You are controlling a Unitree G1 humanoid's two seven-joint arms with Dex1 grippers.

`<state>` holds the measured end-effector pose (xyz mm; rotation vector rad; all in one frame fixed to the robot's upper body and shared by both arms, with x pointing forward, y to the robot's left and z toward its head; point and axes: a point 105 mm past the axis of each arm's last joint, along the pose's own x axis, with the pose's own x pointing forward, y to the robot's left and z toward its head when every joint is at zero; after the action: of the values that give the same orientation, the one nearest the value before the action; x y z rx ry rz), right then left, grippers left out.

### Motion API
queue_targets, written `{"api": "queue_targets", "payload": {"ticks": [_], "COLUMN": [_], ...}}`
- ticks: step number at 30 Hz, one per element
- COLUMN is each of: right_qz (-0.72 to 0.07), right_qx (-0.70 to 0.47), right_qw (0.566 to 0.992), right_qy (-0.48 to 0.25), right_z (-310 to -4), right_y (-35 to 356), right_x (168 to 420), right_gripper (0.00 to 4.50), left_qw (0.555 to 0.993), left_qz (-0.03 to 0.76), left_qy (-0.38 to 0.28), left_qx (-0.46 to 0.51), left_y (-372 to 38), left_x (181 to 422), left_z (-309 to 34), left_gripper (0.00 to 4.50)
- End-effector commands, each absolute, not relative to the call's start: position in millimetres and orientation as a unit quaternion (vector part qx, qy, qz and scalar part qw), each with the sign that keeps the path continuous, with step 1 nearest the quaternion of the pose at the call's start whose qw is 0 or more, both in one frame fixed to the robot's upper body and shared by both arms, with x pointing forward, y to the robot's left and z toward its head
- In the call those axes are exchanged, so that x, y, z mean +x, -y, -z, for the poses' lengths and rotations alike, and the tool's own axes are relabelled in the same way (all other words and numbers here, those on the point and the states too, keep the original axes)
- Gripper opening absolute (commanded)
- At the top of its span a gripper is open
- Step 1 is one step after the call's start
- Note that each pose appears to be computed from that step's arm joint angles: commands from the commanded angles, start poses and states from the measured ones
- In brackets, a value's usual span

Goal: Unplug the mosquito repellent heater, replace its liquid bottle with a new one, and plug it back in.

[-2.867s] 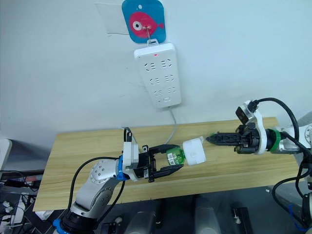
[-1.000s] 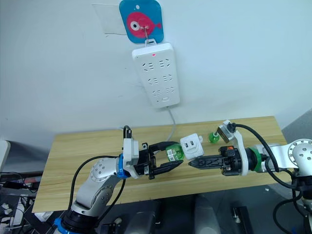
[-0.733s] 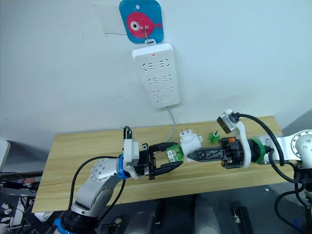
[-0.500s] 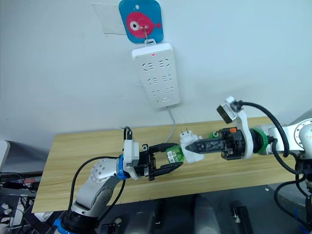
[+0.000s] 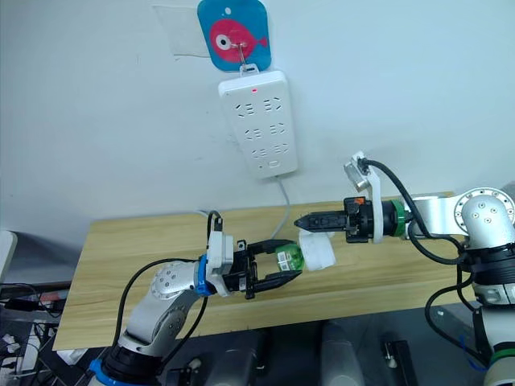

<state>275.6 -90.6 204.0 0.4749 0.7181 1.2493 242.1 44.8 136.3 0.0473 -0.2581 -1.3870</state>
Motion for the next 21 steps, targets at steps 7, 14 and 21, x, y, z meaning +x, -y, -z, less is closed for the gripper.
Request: {"api": "queue_targets", "payload": {"ticks": [7,14,21], "right_qz": [-0.555,-0.560,-0.604], "right_qx": [0.173,0.179,0.259], "right_qw": [0.730,0.728,0.680], "right_qy": [-0.360,-0.353,-0.326], "right_z": [-182.0,-186.0,-240.0], "right_y": [98.2,99.5,128.4], "right_x": [270.1,270.8,262.8], "right_gripper": [0.05,0.05,0.21], "left_qw": [0.739,0.741,0.753], "left_qz": [0.650,0.648,0.630], "left_qy": [0.174,0.175,0.178], "left_qx": [0.026,0.027,0.060], "left_y": [-41.0,-40.8,-49.7], "left_x": [229.7,229.5,237.4], "left_z": [-159.5,-159.0,-152.4], "left_gripper": [2.27,2.27,2.27]}}
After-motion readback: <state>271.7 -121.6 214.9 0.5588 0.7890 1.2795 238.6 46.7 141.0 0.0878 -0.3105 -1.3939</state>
